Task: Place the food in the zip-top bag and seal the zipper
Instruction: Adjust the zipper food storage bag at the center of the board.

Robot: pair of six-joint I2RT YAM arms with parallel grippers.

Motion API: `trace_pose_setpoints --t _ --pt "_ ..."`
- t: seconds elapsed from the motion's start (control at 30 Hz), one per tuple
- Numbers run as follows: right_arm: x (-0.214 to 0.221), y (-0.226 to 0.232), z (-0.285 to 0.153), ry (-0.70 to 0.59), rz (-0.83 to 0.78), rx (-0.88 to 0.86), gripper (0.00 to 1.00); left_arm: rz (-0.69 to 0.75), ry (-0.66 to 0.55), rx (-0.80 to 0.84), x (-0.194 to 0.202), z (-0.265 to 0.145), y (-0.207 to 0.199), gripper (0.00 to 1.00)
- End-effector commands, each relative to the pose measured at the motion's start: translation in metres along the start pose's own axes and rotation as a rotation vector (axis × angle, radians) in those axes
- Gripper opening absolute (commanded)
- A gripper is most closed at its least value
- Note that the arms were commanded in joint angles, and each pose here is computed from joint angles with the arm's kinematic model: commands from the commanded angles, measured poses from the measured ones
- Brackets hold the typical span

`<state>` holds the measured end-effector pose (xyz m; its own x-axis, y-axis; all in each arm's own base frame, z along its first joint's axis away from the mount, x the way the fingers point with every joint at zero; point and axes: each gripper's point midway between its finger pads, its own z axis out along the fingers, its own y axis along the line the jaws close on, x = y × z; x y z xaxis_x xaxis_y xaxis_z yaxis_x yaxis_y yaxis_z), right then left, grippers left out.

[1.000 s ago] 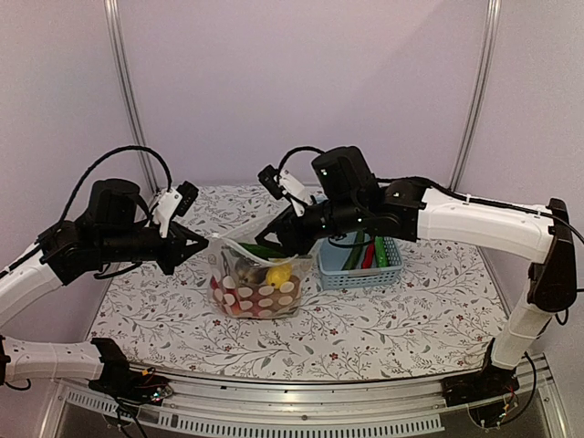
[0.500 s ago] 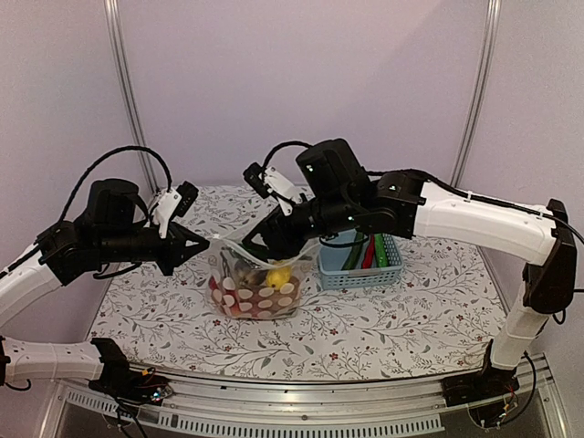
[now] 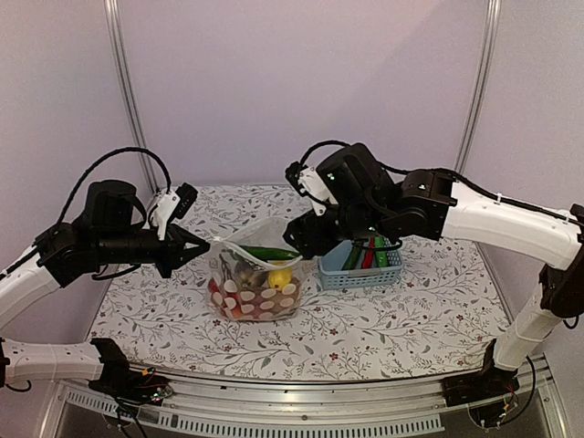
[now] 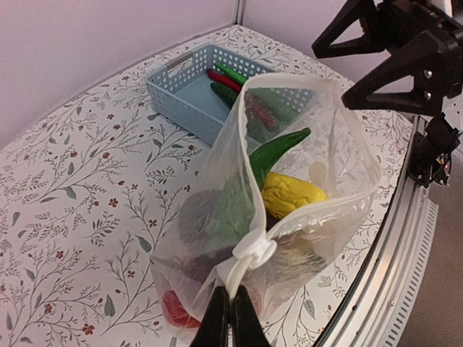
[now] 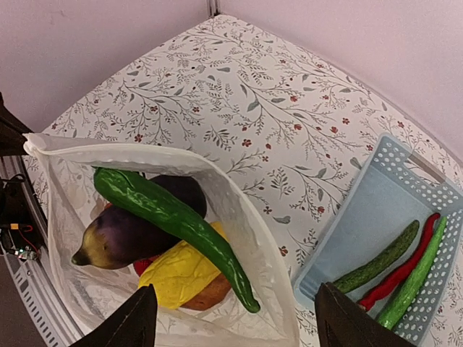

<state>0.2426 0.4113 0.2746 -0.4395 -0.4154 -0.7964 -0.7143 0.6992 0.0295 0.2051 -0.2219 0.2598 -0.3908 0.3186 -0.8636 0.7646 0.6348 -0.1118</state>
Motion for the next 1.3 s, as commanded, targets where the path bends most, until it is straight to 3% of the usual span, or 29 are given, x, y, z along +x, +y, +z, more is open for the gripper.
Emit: trace_pose_setpoints --t 0.0,0.57,0.67,0.73,0.83,1.07,1.27 --pt "0.014 -0.039 -0.026 0.031 0.053 0.17 0.75 0.011 -0.039 0.005 -0.01 0.0 -0.002 0.0" --pt "0.021 -0.047 0.007 0.164 0.122 0.103 0.47 0.012 -0.033 -0.004 -0.008 0.0 0.0 0.0" --pt "0.021 -0.043 0.011 0.173 0.12 0.082 0.34 0.012 -0.035 -0.007 -0.008 -0.001 0.0 0.0" --pt "0.021 -0.041 0.011 0.176 0.12 0.075 0.17 0.013 -0.034 -0.007 -0.008 -0.001 0.0 0.0" --pt "0.019 -0.039 0.005 0.174 0.124 0.06 0.0 0.018 -0.037 -0.019 -0.008 -0.004 0.002 0.0" --pt "0.013 -0.028 -0.039 0.141 0.171 -0.054 0.0 0.025 -0.071 -0.085 -0.012 -0.017 0.013 0.0" --pt "0.04 -0.007 -0.055 0.223 0.188 -0.175 0.0 0.013 -0.05 0.049 -0.01 -0.006 -0.007 0.0"
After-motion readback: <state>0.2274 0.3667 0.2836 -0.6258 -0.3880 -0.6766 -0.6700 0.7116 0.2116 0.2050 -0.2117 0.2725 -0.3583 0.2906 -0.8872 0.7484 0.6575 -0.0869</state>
